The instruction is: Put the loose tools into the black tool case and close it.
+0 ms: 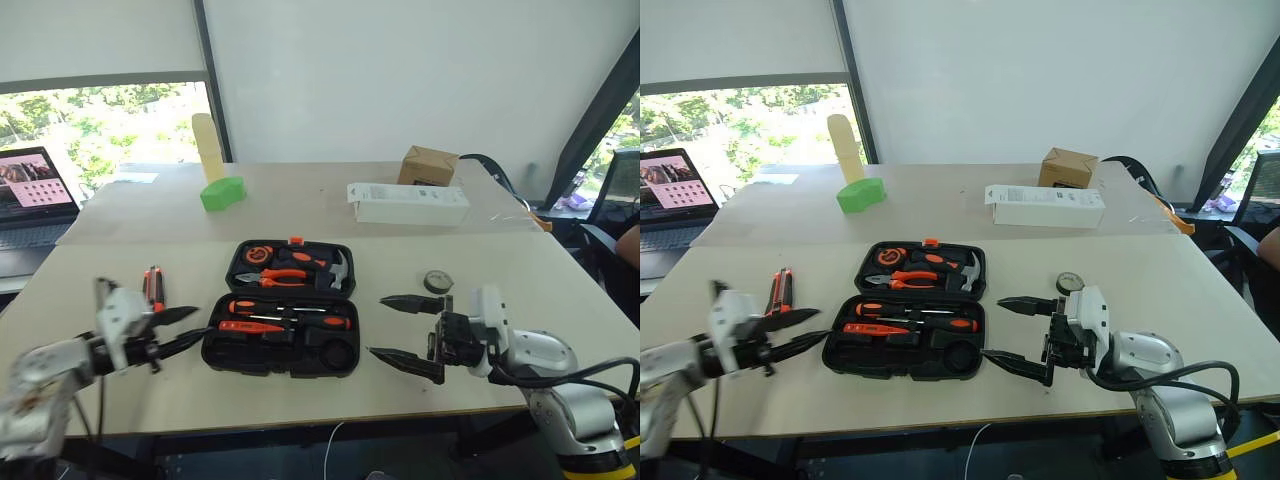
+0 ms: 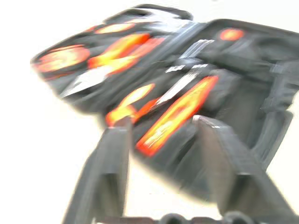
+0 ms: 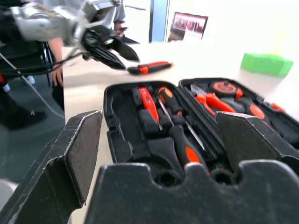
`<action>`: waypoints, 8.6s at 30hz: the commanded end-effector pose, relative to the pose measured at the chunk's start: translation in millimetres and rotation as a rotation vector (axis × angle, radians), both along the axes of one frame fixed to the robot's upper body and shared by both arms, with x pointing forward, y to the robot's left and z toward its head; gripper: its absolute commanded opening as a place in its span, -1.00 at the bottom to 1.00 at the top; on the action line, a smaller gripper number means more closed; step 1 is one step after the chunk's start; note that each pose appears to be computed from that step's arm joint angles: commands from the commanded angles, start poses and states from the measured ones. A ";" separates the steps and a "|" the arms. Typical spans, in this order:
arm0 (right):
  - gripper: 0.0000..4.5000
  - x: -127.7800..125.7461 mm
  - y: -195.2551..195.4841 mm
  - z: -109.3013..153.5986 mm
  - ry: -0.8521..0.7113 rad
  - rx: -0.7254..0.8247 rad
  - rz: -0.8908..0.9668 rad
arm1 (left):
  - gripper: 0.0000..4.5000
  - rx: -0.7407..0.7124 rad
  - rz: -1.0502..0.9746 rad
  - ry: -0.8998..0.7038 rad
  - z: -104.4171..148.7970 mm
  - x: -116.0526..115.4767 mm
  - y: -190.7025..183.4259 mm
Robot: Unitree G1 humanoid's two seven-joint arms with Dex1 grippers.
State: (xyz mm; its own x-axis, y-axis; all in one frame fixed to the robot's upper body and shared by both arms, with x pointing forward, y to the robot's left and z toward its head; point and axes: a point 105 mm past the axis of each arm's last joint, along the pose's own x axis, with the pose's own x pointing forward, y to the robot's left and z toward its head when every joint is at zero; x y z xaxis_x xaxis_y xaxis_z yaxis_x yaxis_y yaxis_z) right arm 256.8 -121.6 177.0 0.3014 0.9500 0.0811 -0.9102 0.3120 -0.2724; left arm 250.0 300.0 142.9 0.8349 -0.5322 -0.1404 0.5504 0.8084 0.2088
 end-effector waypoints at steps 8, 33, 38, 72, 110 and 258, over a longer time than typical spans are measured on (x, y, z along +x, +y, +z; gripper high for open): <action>1.00 3.7 -5.5 7.9 -0.168 0.034 -0.049 | 0.98 -0.133 0.507 -0.009 -8.2 -51.5 77.2; 1.00 18.4 14.6 9.1 -0.133 -0.014 0.024 | 0.32 -0.130 0.787 0.422 -20.5 122.6 45.0; 1.00 18.2 10.0 8.5 -0.127 -0.015 0.003 | -0.26 -0.126 0.772 0.430 -27.7 118.9 43.3; 1.00 -20.8 -28.3 -5.6 -0.034 -0.091 -0.170 | -0.26 0.591 -0.908 0.144 -16.9 64.3 -145.7; 1.00 -6.6 -29.0 -4.6 -0.054 -0.079 -0.174 | 0.95 0.473 -1.022 0.041 48.1 52.2 -151.6; -0.99 17.4 60.8 -61.4 0.168 -0.703 0.222 | 1.00 0.030 -0.655 0.031 -3.5 -8.7 -89.0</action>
